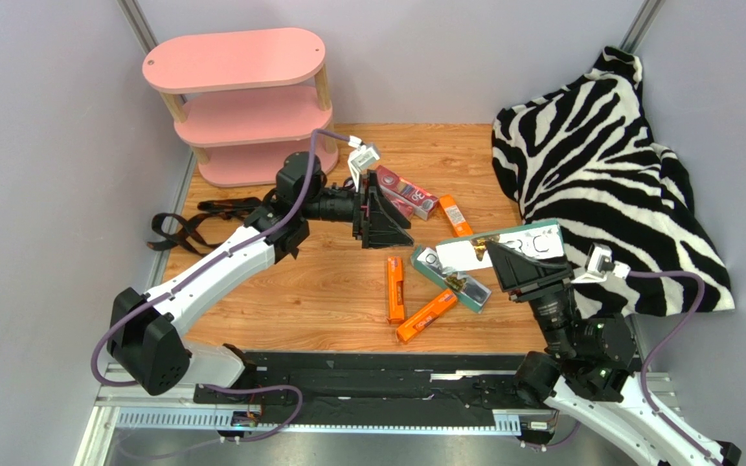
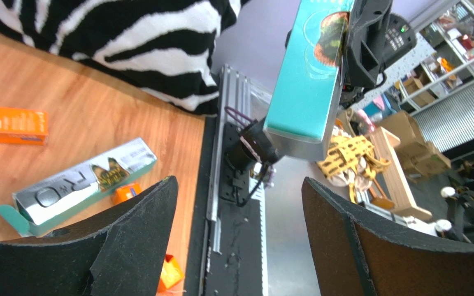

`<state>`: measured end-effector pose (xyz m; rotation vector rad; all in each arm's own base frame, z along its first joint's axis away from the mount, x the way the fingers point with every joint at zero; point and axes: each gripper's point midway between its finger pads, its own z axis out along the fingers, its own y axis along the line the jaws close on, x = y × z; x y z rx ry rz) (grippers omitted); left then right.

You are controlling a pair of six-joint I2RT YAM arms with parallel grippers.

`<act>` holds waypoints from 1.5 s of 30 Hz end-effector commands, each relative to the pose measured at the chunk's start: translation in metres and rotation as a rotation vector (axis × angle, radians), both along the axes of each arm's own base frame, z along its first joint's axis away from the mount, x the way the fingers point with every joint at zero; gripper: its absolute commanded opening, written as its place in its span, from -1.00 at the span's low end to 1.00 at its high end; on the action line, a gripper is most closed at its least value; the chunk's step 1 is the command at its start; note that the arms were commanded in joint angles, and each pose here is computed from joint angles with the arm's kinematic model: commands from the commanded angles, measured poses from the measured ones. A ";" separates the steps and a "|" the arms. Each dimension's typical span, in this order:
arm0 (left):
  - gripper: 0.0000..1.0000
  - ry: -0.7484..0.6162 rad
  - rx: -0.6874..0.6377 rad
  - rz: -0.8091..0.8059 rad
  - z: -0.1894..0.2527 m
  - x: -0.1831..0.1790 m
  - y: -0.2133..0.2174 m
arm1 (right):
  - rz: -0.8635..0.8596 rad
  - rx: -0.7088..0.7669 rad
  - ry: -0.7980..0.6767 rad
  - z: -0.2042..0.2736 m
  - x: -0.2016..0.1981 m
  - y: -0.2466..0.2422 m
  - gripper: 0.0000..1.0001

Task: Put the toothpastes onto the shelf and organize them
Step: Pick up the toothpaste from the center of the board.

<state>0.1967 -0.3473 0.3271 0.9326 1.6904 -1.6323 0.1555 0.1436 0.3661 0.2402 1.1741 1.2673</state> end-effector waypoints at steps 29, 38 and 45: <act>0.59 0.007 -0.208 -0.179 0.050 -0.020 -0.028 | 0.005 0.272 -0.072 0.054 0.016 0.010 -0.32; 0.00 0.019 -0.186 -0.199 0.045 -0.025 -0.032 | 0.000 0.279 -0.063 0.051 0.018 0.010 -0.32; -0.42 0.021 -0.184 -0.202 0.045 -0.027 -0.032 | 0.003 0.270 -0.056 0.050 0.019 0.012 -0.21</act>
